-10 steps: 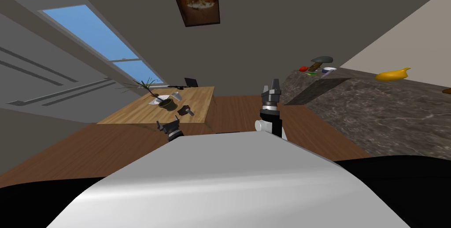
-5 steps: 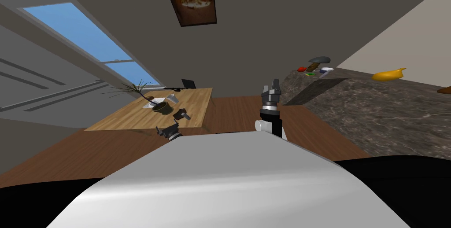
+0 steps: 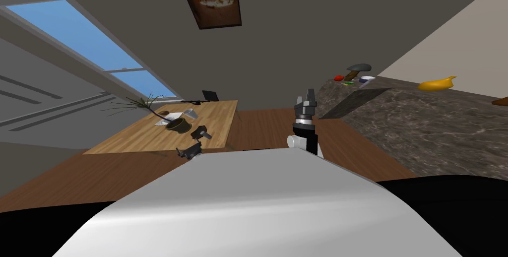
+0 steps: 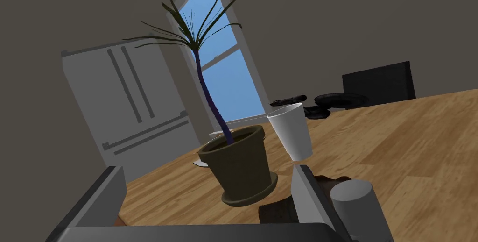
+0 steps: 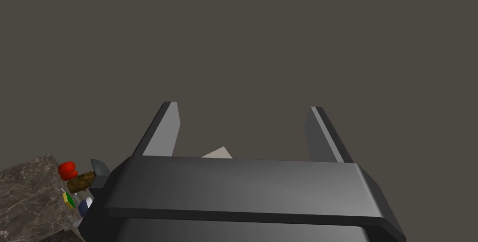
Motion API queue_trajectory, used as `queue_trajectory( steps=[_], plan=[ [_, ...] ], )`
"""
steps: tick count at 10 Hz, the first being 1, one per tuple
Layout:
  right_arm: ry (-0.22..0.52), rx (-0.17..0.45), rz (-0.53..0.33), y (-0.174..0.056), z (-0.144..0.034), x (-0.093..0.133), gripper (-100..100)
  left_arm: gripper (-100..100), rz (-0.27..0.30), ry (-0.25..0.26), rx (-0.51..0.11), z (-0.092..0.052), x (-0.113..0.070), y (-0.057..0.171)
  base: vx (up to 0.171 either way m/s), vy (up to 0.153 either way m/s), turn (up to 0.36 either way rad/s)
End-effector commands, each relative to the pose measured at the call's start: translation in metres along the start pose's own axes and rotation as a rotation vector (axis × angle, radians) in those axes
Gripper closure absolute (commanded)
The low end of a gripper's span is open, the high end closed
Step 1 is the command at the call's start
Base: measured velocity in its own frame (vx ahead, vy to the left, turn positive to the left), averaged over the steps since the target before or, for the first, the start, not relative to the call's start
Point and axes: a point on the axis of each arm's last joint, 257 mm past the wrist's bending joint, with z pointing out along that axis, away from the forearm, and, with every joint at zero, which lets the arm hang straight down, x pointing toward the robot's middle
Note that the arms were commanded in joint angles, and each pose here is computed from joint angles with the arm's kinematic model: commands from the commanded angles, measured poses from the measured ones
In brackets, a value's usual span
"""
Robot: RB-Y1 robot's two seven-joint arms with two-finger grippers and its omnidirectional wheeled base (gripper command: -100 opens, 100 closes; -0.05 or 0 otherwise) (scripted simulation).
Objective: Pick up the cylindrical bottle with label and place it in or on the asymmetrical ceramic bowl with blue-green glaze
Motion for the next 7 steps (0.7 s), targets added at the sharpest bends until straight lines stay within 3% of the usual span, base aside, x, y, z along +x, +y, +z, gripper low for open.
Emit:
queue_trajectory(
  steps=[1,2,3,4,5,7],
  plan=[
    [0.0,0.0,0.0,0.0,0.0,0.0,0,-100,-0.012,-0.029,0.008,-0.007,-0.012,-0.003,0.111,-0.008,-0.021],
    [0.0,0.0,0.0,0.0,0.0,0.0,0,-100,-0.054,-0.047,0.036,-0.011,-0.02,-0.007,0.117,-0.019,-0.04],
    [0.0,0.0,0.0,0.0,0.0,0.0,0,-100,-0.043,-0.065,0.03,-0.016,-0.027,-0.007,0.099,-0.019,-0.017],
    [0.0,0.0,0.0,0.0,0.0,0.0,0,-100,-0.081,-0.084,0.057,-0.022,-0.035,-0.011,0.1,-0.011,-0.034],
    [0.0,0.0,0.0,0.0,0.0,0.0,0,-100,-0.072,-0.099,0.052,-0.026,-0.041,-0.011,0.097,0.011,-0.018],
    [0.0,0.0,0.0,0.0,0.0,0.0,0,-100,-0.135,-0.146,0.1,-0.042,-0.06,-0.017,0.15,0.025,-0.05]
  ],
)
